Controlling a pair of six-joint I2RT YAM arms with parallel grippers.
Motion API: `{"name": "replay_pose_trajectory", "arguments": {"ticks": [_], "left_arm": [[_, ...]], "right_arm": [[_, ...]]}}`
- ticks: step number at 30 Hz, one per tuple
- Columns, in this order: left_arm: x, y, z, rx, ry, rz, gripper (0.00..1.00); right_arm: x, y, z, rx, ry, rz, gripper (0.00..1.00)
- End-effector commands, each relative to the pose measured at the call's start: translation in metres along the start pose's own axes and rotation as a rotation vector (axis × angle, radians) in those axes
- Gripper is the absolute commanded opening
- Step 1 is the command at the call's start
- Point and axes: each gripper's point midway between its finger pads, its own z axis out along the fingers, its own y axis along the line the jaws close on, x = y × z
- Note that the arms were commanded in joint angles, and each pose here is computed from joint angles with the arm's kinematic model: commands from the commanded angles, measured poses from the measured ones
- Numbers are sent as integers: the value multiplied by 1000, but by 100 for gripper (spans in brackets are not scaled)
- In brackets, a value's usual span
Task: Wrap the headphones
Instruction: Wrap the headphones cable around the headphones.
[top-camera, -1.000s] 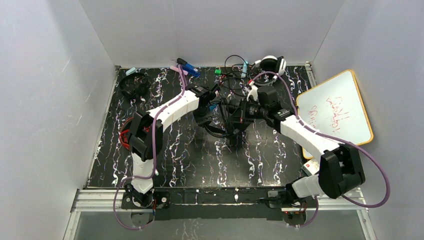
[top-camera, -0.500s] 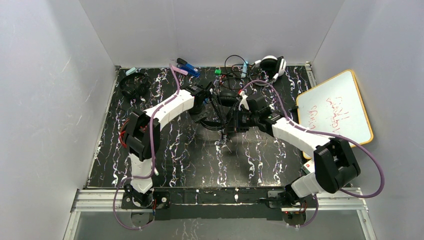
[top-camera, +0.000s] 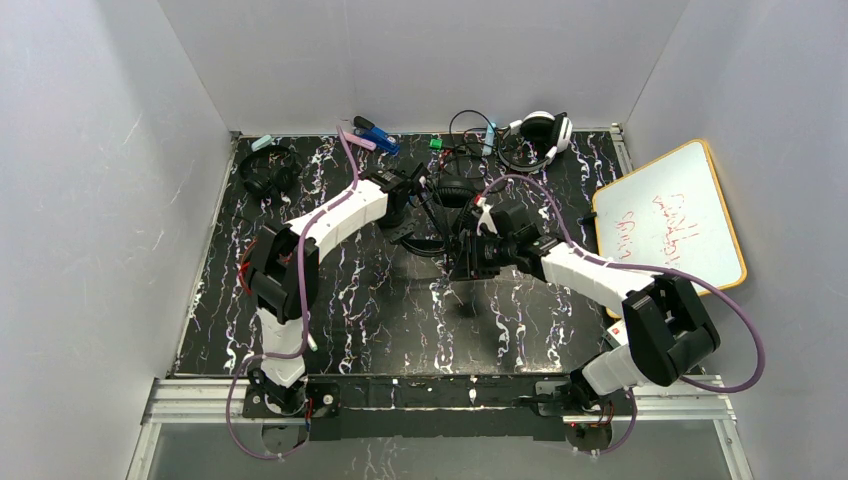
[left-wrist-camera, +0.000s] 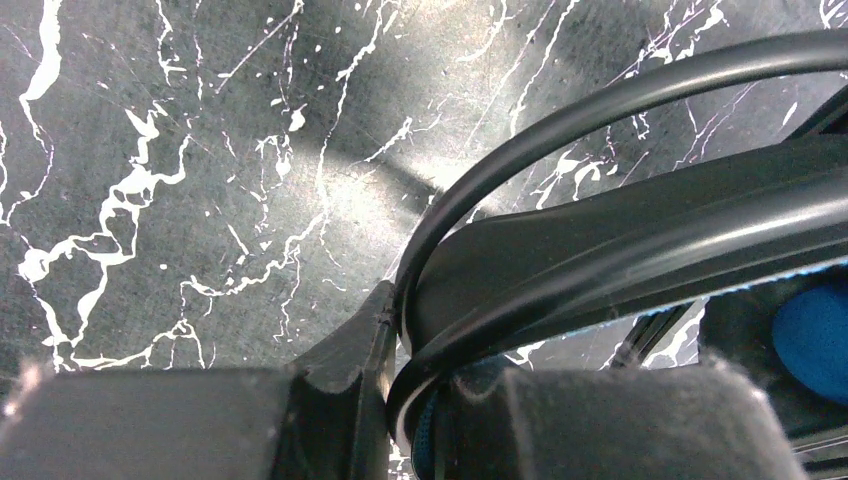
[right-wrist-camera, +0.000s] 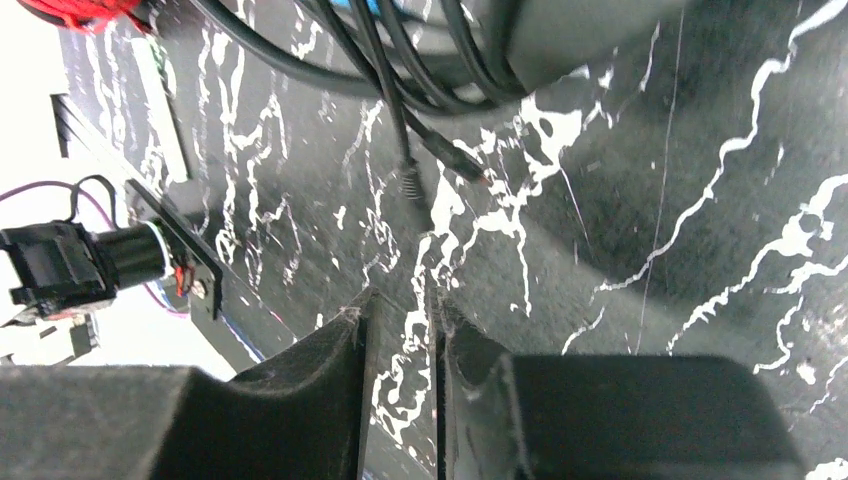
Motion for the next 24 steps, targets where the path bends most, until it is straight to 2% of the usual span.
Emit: {"name": "replay_pose_trajectory", "arguments": {"ticks": [1,13,24], "left_arm": [[-29,-12,-42,115,-99,-69,0],[-43,-2,-40,104,-98,-76,0],[-59,48,-32,77,-40,-175,0]], "right_arm": [[12,-6,1,6,11,-10,34],[0,1,-30,25,-111,-110,49],[-36,5,-52,95,-269,-175,81]]}}
